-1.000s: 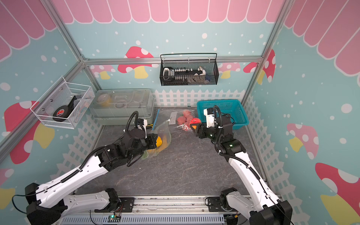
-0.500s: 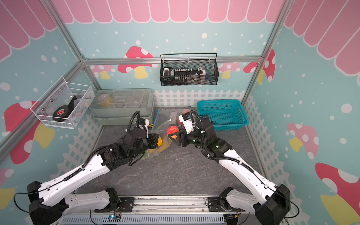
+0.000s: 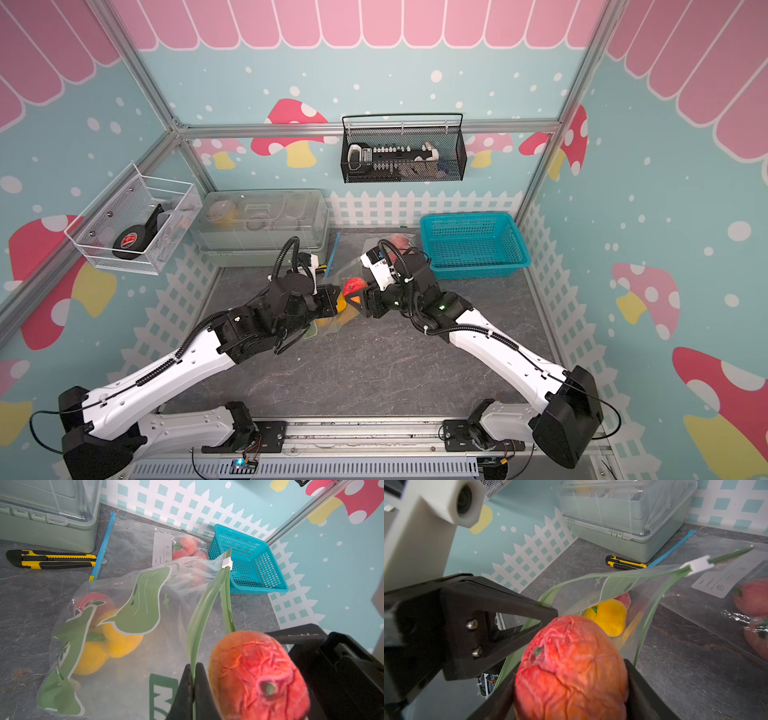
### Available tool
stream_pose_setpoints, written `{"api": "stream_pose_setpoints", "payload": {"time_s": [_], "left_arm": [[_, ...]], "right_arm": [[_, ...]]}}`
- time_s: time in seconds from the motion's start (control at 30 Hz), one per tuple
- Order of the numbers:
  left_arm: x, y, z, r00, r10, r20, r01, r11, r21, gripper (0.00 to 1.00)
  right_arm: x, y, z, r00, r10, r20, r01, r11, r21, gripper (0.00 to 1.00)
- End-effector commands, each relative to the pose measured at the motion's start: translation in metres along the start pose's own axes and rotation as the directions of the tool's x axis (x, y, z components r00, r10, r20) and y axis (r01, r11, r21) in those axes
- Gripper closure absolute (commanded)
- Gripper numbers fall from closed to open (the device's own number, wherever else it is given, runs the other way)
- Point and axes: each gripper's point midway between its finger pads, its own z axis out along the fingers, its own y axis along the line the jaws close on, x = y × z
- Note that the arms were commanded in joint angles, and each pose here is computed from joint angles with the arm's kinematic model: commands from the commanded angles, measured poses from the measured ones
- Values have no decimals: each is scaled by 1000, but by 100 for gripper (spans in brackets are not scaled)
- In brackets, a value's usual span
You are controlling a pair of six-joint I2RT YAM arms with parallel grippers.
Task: Place the peach in a zip-top bag and seal the zipper
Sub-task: Place the peach in the zipper food storage bag.
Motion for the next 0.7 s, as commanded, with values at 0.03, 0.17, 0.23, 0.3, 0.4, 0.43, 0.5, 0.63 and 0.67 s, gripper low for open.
{"api": "stream_pose_setpoints", "payload": {"time_s": [0.03,0.17,0.23,0.3,0.4,0.43,0.5,0.63,0.67], "left_arm": [[-11,-10,-9,1000,-14,18,14,999,52,100],[-9,-13,-7,1000,-14,7,13,998,66,100],[-9,-14,-7,1000,-14,8,13,998,69,100],[-9,-15,-7,1000,-12,7,12,997,70,100],[-8,-13,-7,1000,-10,6,10,998,67,100],[-8,-13,-7,1000,-10,5,10,998,65,100],[-8,-12,-8,1000,-11,7,10,998,65,100],[-7,-12,-8,1000,-8,4,7,998,66,100],[-7,-12,-8,1000,-6,4,5,998,66,100]], "right_arm": [[-4,1,4,998,-55,-23,56,998,38,33],[1,-2,9,995,-80,-63,85,993,77,30],[4,-3,10,993,-91,-78,98,991,93,25],[4,-3,10,992,-101,-77,108,989,100,23],[1,0,7,991,-117,-63,123,988,97,21],[0,0,6,991,-121,-57,127,987,97,20],[-3,3,4,990,-131,-42,134,987,88,19],[-9,8,0,989,-148,-18,149,986,77,18],[-11,8,-2,988,-154,-8,154,985,81,18]]}}
